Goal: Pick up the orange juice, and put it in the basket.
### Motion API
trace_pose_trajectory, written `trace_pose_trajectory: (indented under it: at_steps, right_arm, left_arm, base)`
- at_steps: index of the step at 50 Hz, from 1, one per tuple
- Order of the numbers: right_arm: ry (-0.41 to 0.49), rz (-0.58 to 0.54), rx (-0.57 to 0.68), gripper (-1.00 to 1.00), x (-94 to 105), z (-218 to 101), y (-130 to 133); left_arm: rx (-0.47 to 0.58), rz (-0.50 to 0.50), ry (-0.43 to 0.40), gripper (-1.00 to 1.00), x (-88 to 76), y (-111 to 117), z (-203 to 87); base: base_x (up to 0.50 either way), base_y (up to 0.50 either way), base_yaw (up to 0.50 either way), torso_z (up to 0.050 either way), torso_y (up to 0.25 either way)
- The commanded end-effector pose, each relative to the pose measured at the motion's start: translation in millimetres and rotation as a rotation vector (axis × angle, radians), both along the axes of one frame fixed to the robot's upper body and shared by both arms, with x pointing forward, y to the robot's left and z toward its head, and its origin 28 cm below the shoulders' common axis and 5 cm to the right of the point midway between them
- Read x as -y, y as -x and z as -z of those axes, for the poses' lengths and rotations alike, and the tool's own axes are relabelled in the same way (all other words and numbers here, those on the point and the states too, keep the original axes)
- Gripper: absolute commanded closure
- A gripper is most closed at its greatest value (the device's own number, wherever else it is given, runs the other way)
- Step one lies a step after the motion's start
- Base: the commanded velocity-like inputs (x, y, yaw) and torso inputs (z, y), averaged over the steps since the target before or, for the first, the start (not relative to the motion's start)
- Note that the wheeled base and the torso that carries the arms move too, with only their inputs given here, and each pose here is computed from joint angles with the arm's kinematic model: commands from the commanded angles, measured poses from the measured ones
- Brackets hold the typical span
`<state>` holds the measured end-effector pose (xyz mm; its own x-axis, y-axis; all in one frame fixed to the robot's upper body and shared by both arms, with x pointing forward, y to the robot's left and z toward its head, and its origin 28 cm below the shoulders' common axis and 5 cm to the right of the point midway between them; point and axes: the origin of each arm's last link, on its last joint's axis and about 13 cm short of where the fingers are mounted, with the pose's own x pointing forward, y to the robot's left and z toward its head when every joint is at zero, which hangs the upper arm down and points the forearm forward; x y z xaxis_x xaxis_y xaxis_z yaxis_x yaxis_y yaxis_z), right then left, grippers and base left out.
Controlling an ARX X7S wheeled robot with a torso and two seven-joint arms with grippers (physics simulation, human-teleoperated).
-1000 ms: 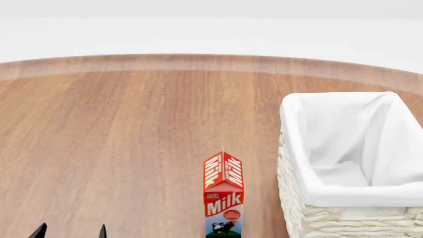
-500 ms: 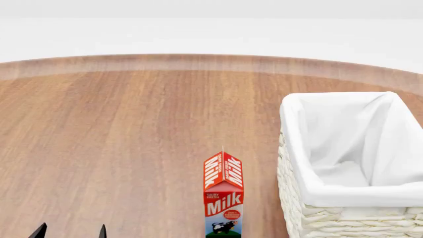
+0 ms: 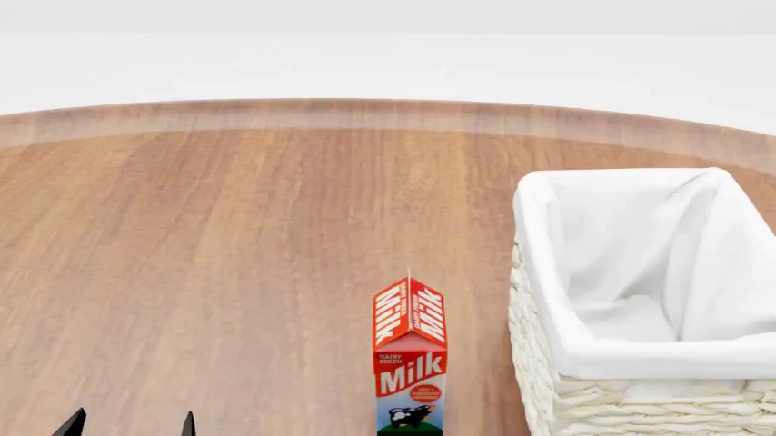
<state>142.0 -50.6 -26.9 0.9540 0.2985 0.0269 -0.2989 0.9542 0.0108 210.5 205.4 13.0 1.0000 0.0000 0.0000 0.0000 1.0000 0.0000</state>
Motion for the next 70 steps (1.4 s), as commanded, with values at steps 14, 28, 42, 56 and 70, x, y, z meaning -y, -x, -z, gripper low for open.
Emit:
trace_pose_trajectory:
  at_steps: [14, 28, 42, 56, 70]
  right_arm:
    - [-0.002, 0.002, -0.023, -1.00, -3.5, 8.2, -11.3]
    - [-0.001, 0.007, -0.028, -1.00, -4.2, 10.0, -14.7]
    - [0.001, 0.012, -0.033, -1.00, -4.8, 12.7, -18.7]
    - [0.000, 0.007, -0.036, -1.00, -6.8, 15.7, -21.2]
    - [0.003, 0.009, -0.036, -1.00, -7.8, 18.3, -24.3]
  left_arm:
    - [0.000, 0.000, 0.000, -1.00, 0.0, 0.0, 0.0]
    - [0.000, 0.000, 0.000, -1.00, 0.0, 0.0, 0.0]
    - [0.000, 0.000, 0.000, -1.00, 0.0, 0.0, 0.0]
    - [0.000, 0.000, 0.000, -1.00, 0.0, 0.0, 0.0]
    - [0.000, 0.000, 0.000, -1.00, 0.0, 0.0, 0.0]
  base:
    - [0.00, 0.00, 0.00, 0.000, 0.000]
    - [0.00, 0.00, 0.00, 0.000, 0.000]
    - [0.00, 0.00, 0.00, 0.000, 0.000]
    - [0.00, 0.00, 0.00, 0.000, 0.000]
    - [0.00, 0.00, 0.00, 0.000, 0.000]
